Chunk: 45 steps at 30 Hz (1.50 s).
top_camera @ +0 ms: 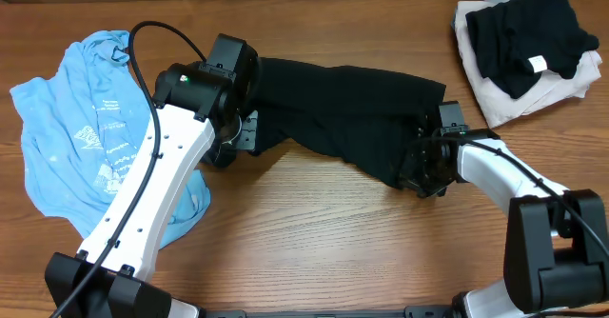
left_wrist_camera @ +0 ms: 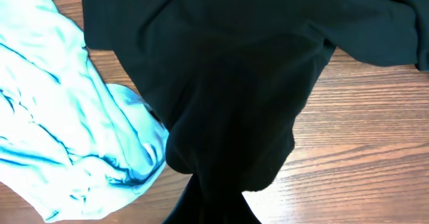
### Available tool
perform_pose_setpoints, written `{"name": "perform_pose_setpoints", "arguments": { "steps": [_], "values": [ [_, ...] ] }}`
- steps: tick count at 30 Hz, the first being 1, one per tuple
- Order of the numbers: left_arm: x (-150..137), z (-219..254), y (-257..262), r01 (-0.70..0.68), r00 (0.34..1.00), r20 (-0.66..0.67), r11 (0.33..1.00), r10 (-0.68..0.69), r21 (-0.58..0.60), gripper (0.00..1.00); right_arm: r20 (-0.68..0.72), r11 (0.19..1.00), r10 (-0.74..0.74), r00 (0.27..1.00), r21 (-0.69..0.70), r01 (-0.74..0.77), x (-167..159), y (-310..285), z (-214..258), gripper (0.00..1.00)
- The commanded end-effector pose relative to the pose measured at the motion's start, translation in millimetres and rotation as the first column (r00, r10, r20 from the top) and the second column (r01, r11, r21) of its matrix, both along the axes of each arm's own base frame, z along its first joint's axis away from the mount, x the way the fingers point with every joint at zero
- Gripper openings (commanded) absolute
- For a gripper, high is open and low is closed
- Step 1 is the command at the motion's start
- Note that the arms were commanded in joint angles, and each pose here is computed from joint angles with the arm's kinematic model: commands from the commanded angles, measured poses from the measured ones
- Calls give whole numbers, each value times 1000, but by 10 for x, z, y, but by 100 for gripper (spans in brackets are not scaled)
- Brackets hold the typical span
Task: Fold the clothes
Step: 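Fold the bottom edge upward toward the top with both grippers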
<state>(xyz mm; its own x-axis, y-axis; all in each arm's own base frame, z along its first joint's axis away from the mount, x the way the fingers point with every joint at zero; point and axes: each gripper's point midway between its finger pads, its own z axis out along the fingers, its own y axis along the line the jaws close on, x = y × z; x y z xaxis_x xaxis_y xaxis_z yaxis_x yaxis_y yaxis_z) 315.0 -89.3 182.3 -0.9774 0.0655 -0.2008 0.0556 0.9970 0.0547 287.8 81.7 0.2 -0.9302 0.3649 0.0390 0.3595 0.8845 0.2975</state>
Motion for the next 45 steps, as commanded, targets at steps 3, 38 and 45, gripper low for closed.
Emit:
{"name": "perform_pose_setpoints", "arguments": {
  "steps": [3,38,45],
  "values": [
    [88,81,71,-2,999,42,999,0,34,4,-51,999,8,999,51,-5,-105,90,-65,4],
    [213,209,706,-154,985,108,970,135,188,4,11,998,51,999,22,-51,-555,-384,1621,4],
    [230,227,714,-150,985,115,971,130,188,4,-83,999,46,995,13,-45,-763,-431,1454,4]
  ]
}}
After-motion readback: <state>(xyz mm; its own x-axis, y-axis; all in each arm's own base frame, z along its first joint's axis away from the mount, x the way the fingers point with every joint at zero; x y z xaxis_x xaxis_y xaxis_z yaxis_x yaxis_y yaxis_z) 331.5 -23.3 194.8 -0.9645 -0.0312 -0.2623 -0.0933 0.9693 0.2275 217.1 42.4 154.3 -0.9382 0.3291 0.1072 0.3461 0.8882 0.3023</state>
